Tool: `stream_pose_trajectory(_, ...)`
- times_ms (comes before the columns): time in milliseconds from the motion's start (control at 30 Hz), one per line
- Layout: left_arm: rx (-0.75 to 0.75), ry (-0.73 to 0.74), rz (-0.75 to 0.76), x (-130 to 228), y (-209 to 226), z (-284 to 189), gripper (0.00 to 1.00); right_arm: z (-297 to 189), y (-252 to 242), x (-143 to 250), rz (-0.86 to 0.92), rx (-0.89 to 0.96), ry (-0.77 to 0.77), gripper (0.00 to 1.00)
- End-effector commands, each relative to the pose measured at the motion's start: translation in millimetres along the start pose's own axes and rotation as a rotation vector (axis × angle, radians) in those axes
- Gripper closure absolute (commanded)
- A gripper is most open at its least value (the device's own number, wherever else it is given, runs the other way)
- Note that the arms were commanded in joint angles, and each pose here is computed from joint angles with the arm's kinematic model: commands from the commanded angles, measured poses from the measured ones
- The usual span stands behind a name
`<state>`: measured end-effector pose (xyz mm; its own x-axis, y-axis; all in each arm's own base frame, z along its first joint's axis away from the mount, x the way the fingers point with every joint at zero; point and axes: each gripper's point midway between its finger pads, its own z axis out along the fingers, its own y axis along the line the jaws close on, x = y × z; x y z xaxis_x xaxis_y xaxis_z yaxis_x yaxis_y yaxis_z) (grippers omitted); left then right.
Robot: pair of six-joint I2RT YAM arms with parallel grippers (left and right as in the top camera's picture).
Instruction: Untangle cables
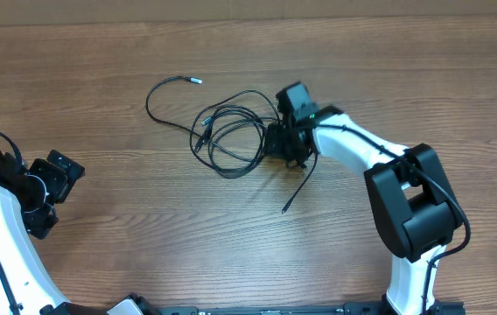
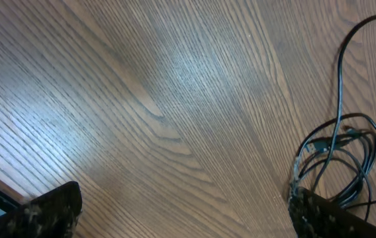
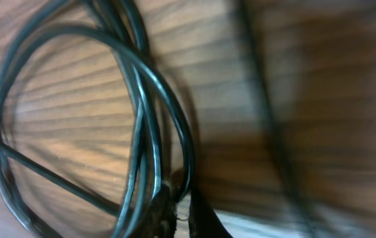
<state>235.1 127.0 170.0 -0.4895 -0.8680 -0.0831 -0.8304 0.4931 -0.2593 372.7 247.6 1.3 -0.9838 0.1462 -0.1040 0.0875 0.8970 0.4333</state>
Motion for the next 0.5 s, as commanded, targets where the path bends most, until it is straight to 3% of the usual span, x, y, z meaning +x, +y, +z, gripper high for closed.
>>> stream_pose_trajectory(0,0.003,-0.02,-0.004,0,1,-4,0.01,0,33,28,0.027,-0.127,0.077,0.93)
stream_pose_trajectory(300,0.003,-0.02,-0.004,0,1,-4,0.0,17,91,98,-0.154,-0.17,0.171,0.88)
stream_pose_trajectory(367,0.003,-0.019,-0.004,0,1,-4,0.0,19,96,106,-0.182,-0.16,0.167,0.96)
stream_pose_trajectory(467,0.003,-0.019,-0.004,0,1,-4,0.0,12,105,107,-0.2,-0.175,0.161,0.96)
